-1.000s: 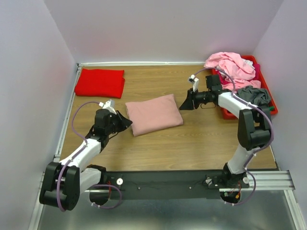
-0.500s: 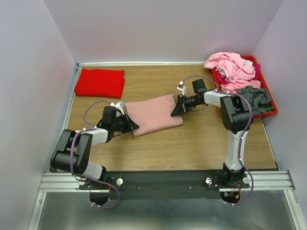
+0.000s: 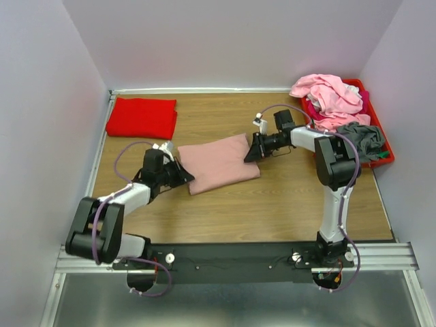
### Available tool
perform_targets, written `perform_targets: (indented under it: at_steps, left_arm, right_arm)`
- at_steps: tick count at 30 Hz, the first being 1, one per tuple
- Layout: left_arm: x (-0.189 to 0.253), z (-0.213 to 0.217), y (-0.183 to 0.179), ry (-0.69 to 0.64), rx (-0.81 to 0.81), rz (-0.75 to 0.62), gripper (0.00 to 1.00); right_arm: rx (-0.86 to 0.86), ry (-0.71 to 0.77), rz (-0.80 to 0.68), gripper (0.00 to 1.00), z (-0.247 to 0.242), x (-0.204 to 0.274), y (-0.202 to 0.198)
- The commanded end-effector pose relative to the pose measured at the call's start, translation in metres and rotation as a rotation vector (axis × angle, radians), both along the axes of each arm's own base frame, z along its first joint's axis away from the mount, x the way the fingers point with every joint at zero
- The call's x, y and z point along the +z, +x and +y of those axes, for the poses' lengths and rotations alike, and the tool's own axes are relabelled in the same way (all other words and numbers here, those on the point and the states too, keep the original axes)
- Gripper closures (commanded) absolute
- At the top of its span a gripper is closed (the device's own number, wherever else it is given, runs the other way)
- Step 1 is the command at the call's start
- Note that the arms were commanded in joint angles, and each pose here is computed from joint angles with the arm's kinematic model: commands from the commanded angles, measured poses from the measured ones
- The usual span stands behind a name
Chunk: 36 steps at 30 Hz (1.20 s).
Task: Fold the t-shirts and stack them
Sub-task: Fold the tshirt
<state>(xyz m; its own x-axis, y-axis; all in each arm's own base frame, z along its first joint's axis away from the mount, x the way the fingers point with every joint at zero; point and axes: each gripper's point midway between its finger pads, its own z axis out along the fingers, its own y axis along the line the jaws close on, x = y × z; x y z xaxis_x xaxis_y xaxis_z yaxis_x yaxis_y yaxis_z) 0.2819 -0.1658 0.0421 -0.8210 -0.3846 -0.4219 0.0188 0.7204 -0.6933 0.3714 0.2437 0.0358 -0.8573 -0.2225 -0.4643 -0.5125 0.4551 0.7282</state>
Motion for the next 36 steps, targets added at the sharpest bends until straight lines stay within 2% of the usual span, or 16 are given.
perform_targets:
  at_steps: [1,3,4,7,10,13,19,23,26,30,34,35,36]
  left_arm:
    - [0.057,0.011,0.019,0.075,0.020,-0.183,0.96]
    - [0.090,0.017,0.023,0.089,0.048,-0.278,0.73]
    - [0.097,0.019,0.024,0.090,0.063,-0.305,0.57]
    - [0.117,0.015,0.024,0.049,0.053,-0.386,0.43]
    - [0.106,-0.002,0.021,-0.034,-0.040,-0.366,0.43]
    - [0.086,-0.019,0.018,-0.103,-0.136,-0.311,0.48]
    - [0.049,-0.021,0.027,-0.084,-0.145,-0.232,0.49]
    - [0.021,-0.007,0.031,-0.039,-0.104,-0.169,0.50]
    - [0.004,0.018,0.040,0.010,-0.012,-0.130,0.54]
    - [0.029,0.040,0.051,0.100,0.077,-0.210,0.52]
    - [0.059,0.068,0.066,0.218,0.197,-0.301,0.33]
    - [0.066,0.072,0.066,0.226,0.221,-0.318,0.17]
    - [0.067,0.078,0.068,0.229,0.247,-0.320,0.10]
  right_arm:
    - [0.054,0.064,-0.181,0.68,0.001,0.052,0.018]
    - [0.068,0.105,-0.184,0.68,0.007,0.062,0.026]
    - [0.065,0.116,-0.161,0.68,0.010,0.060,0.029]
    - [0.058,0.135,-0.122,0.68,0.017,0.054,0.042]
    - [0.028,0.124,-0.108,0.67,0.025,0.053,0.061]
    - [-0.021,0.096,-0.049,0.68,0.029,0.029,0.081]
    - [-0.102,0.015,-0.048,0.68,0.023,0.013,0.099]
    - [-0.172,-0.067,-0.074,0.69,0.009,0.003,0.111]
    - [-0.239,-0.128,-0.113,0.69,-0.010,0.002,0.128]
    - [-0.258,-0.177,-0.210,0.68,-0.031,0.019,0.134]
    - [-0.229,-0.175,-0.264,0.64,-0.034,0.040,0.122]
    - [-0.224,-0.174,-0.268,0.63,-0.034,0.043,0.118]
    - [-0.226,-0.179,-0.267,0.62,-0.036,0.044,0.116]
